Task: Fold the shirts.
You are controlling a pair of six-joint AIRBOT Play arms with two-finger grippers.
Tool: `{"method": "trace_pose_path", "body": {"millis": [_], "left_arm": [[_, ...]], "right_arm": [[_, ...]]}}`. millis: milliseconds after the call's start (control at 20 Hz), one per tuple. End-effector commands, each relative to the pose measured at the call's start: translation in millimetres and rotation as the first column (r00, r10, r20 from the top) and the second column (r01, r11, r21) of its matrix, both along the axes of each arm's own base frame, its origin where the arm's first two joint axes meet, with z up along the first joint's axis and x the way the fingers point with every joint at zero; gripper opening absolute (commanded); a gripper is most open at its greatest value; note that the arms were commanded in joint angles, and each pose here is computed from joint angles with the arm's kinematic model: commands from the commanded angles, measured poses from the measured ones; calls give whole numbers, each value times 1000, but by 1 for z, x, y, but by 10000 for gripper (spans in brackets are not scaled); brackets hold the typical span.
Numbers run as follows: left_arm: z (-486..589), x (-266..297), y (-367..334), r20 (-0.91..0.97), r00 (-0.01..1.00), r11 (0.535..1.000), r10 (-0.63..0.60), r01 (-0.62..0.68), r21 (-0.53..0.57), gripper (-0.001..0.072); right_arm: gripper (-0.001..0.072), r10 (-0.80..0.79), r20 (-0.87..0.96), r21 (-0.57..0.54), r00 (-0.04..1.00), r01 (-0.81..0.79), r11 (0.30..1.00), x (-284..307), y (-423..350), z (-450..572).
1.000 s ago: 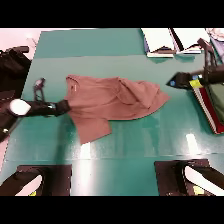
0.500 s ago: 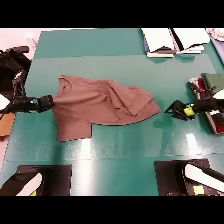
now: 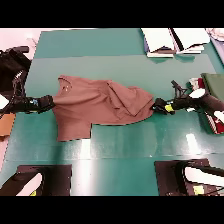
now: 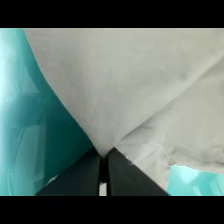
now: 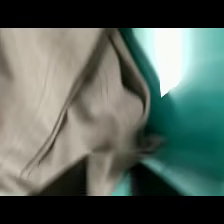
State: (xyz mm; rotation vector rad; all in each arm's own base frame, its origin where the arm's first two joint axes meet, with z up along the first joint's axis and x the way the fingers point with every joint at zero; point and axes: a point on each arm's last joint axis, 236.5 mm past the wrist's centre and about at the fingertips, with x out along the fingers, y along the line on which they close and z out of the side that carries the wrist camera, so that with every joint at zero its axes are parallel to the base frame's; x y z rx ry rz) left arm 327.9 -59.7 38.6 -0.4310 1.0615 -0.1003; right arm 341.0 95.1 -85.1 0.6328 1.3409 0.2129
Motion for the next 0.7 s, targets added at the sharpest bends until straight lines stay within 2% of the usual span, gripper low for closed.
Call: {"method": "trace_pose_path", "body": {"millis": [0, 200, 350, 500, 650], "left_arm": [[1, -1, -1, -4, 1000, 1000, -2, 2, -7, 25], [37, 3, -1, 94, 996, 1000, -4, 4, -2, 25], [156, 10, 0, 378, 926, 1000, -8, 2, 16, 25], [315, -21, -1, 692, 721, 999, -37, -1, 54, 25], [459, -95, -4, 899, 434, 998, -48, -21, 64, 25]], "right_arm": [[17, 52, 91, -54, 995, -47, 997, 21, 13, 10], [16, 154, 177, -117, 972, -134, 984, 34, 12, 56], [17, 170, 439, -206, 882, -85, 975, 64, -8, 173], [16, 132, 740, -235, 659, 69, 970, 57, -37, 342], [16, 143, 907, -250, 396, 232, 940, -3, -62, 488]]}}
